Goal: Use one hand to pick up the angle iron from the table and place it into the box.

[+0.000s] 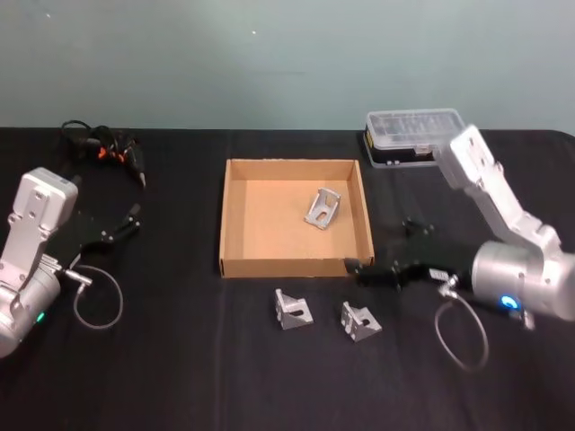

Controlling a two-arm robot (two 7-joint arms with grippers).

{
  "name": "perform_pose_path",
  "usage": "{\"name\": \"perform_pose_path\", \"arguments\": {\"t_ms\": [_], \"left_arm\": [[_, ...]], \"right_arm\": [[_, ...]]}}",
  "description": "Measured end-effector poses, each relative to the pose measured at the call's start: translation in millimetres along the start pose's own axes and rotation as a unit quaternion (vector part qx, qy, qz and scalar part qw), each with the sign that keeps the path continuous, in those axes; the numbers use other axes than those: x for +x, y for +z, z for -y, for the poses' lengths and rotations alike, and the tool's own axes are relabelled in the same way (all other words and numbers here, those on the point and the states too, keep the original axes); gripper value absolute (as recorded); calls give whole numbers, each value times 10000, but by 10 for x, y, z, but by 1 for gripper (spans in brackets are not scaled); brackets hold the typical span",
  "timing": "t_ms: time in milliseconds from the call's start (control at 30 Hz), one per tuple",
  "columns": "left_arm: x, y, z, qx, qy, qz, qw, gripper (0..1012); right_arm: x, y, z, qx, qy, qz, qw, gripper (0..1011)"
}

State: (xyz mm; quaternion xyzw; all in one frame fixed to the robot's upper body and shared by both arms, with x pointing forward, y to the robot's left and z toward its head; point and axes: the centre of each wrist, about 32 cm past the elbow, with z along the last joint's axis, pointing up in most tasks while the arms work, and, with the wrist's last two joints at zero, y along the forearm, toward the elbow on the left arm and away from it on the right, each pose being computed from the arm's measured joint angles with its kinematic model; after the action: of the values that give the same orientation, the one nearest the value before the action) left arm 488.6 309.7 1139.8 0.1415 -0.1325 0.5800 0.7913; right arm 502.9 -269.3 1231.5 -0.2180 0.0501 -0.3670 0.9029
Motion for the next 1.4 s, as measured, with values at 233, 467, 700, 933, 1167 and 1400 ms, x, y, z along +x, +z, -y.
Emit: {"name": "perform_pose_path", "arguments": {"t_ms": [233, 467, 700, 933, 1167, 1400], "left_arm": [[0, 0, 0, 0, -1, 0, 10000, 1011], [0, 0, 0, 0, -1, 0, 10000, 1011], [0, 0, 0, 0, 0, 0, 10000, 1011], [0, 0, 0, 0, -1, 0, 10000, 1011], [0, 0, 0, 0, 0, 0, 10000, 1011], [0, 0, 0, 0, -1, 0, 10000, 1011]], "right_arm": [[-266, -29, 202, -344, 4, 7, 9994, 1004], [-467, -1, 181, -699, -34, 130, 9975, 1004], [-615, 22, 37, -1025, -57, 130, 9946, 1004], [-671, 35, -72, -1204, -205, 103, 9925, 1004], [-672, 19, -125, -1244, -306, 22, 9918, 1004], [-673, -1, -128, -1124, -359, 101, 9930, 1004]]}}
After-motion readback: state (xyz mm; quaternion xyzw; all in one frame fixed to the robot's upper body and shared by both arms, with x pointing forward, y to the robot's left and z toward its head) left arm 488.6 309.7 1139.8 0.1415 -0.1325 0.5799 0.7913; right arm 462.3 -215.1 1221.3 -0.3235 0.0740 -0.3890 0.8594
